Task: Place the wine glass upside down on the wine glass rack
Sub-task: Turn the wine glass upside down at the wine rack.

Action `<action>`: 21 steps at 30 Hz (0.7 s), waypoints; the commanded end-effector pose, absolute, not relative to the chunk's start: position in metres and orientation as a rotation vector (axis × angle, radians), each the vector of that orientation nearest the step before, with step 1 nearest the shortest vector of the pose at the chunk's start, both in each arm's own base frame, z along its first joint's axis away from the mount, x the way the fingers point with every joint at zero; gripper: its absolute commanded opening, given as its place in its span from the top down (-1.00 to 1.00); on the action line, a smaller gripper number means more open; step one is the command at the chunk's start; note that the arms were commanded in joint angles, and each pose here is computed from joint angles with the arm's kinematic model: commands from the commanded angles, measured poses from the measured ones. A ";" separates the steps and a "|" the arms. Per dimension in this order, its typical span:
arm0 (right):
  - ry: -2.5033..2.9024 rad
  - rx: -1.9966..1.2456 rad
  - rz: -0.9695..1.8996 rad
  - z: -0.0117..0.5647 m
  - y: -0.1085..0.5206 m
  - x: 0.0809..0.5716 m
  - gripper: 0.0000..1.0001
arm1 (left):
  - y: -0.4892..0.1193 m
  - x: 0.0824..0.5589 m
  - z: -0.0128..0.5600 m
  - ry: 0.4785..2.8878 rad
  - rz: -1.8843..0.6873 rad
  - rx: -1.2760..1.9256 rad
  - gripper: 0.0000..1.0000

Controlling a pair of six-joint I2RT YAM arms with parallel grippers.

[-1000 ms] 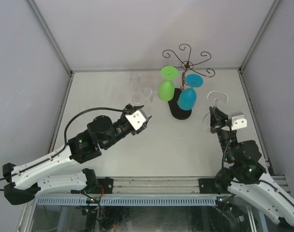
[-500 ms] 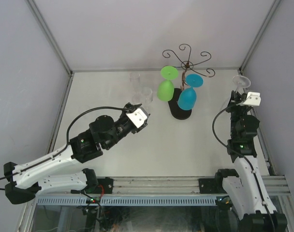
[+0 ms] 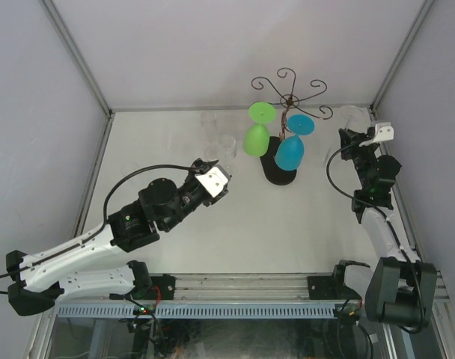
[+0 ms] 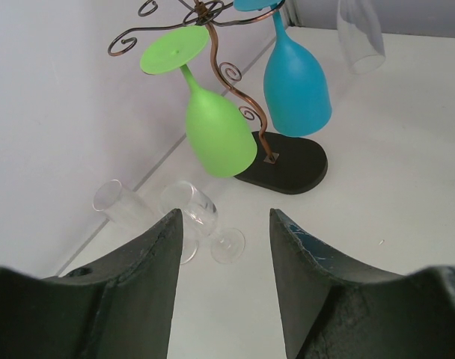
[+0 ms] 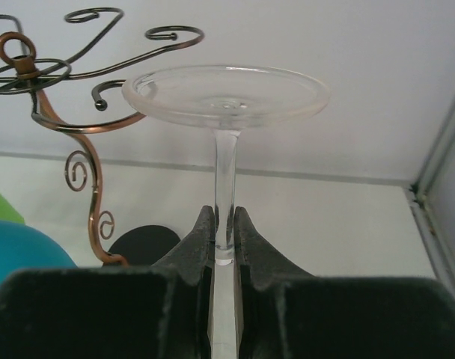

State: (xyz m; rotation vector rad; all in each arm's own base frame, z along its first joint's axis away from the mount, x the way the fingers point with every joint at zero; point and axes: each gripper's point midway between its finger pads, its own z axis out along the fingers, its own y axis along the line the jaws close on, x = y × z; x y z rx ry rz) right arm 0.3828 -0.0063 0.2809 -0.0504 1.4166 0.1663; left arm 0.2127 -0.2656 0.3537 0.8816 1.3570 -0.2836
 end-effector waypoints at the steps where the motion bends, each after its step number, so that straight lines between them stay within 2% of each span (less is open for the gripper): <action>1: 1.215 -0.213 0.265 0.341 0.015 0.387 1.00 | -0.261 0.213 0.386 1.300 -0.305 0.818 -0.09; 21: 1.239 -0.458 0.439 0.324 0.042 0.429 1.00 | -0.258 0.214 0.386 1.295 -0.292 0.814 -0.09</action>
